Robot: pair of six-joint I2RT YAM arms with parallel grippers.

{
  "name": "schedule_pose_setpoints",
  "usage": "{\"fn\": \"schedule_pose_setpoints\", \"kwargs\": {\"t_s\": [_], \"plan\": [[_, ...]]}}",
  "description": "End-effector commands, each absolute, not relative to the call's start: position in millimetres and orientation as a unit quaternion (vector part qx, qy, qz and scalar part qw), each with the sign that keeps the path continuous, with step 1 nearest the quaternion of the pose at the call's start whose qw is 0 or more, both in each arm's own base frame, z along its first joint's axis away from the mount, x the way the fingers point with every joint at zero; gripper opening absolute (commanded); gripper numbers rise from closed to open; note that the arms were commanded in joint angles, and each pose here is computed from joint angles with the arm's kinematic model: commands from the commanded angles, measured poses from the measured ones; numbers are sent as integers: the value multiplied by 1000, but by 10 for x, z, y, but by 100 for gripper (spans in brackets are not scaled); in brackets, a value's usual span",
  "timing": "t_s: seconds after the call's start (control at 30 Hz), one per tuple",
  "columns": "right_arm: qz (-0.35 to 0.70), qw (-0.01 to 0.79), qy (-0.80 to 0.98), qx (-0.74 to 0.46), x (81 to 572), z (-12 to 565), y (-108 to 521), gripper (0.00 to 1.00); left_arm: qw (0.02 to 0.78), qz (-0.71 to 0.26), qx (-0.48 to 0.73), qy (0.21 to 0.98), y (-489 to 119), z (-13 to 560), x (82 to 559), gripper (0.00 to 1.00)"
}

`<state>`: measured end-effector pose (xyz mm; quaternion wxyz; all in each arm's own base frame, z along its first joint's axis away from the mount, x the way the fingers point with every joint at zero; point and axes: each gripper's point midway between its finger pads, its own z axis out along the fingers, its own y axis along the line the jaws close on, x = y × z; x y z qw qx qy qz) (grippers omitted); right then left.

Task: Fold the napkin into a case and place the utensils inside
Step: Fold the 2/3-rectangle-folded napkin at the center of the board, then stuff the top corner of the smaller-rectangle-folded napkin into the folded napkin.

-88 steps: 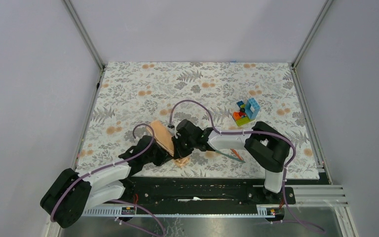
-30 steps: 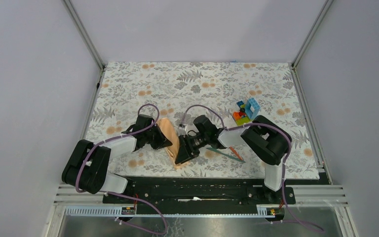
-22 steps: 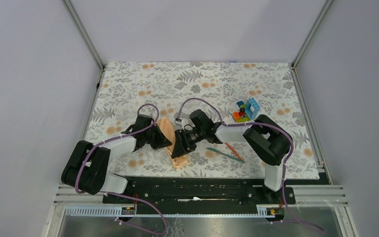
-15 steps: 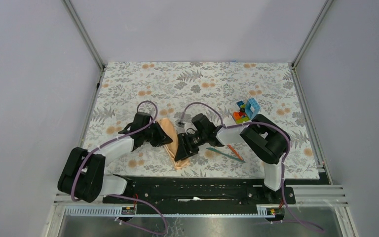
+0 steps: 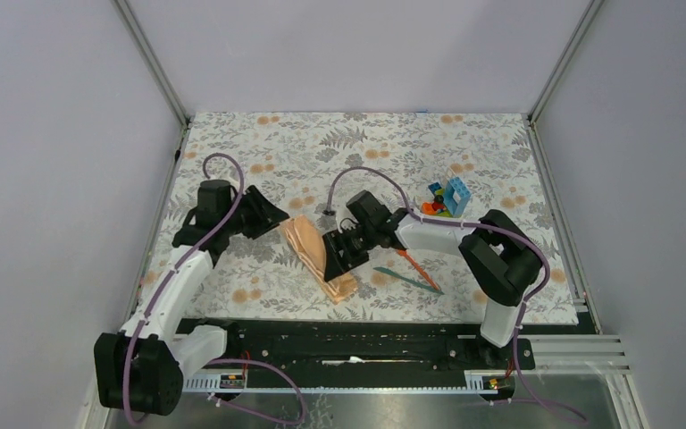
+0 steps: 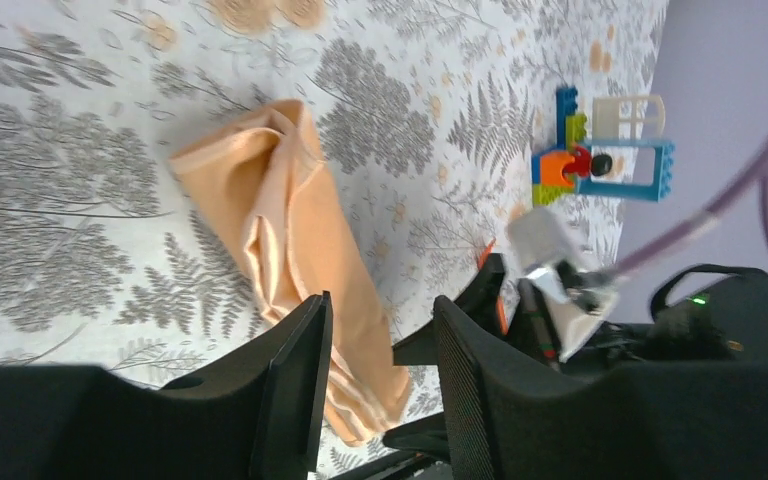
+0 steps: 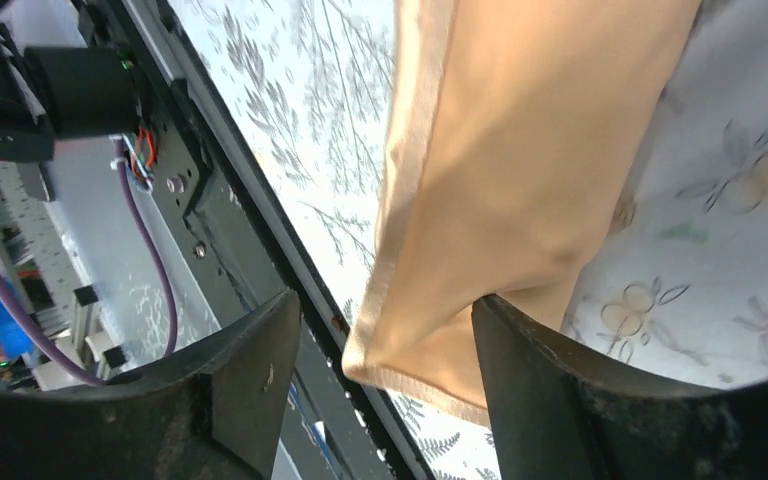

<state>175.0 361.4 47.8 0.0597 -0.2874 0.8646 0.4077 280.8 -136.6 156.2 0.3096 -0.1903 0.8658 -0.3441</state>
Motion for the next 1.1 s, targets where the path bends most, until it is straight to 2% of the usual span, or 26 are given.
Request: {"fn": "schedule_pose_setpoints", "kwargs": {"t_s": [0.0,0.2,0.3,0.4,0.57,0.7,0.93,1.07], "plan": [[395,142,852,-313,2153,891,3804,71,331,-310,-192,870,-1082,1712,2803,47],[341,266,855,-286,2770,1003,4180,72,329,-317,-205,866,-982,1686,2739,48],[311,303,852,-293,2920,957,4389,70,319,-323,-209,866,-985,1611,2691,48],[302,313,850,-297,3007,895,4526,69,313,-331,-209,865,-1012,1568,2650,48],[306,327,839,-310,3102,801,4657,76,306,-337,-216,864,-1004,1499,2621,48],[298,335,831,-329,3077,740,4745,76,305,-337,-218,864,-988,1465,2618,48],[253,357,839,-325,3198,672,4783,66,303,-341,-223,861,-986,1432,2618,47],[239,347,846,-325,3187,595,4764,64,298,-347,-226,860,-1004,1393,2607,47]]}}
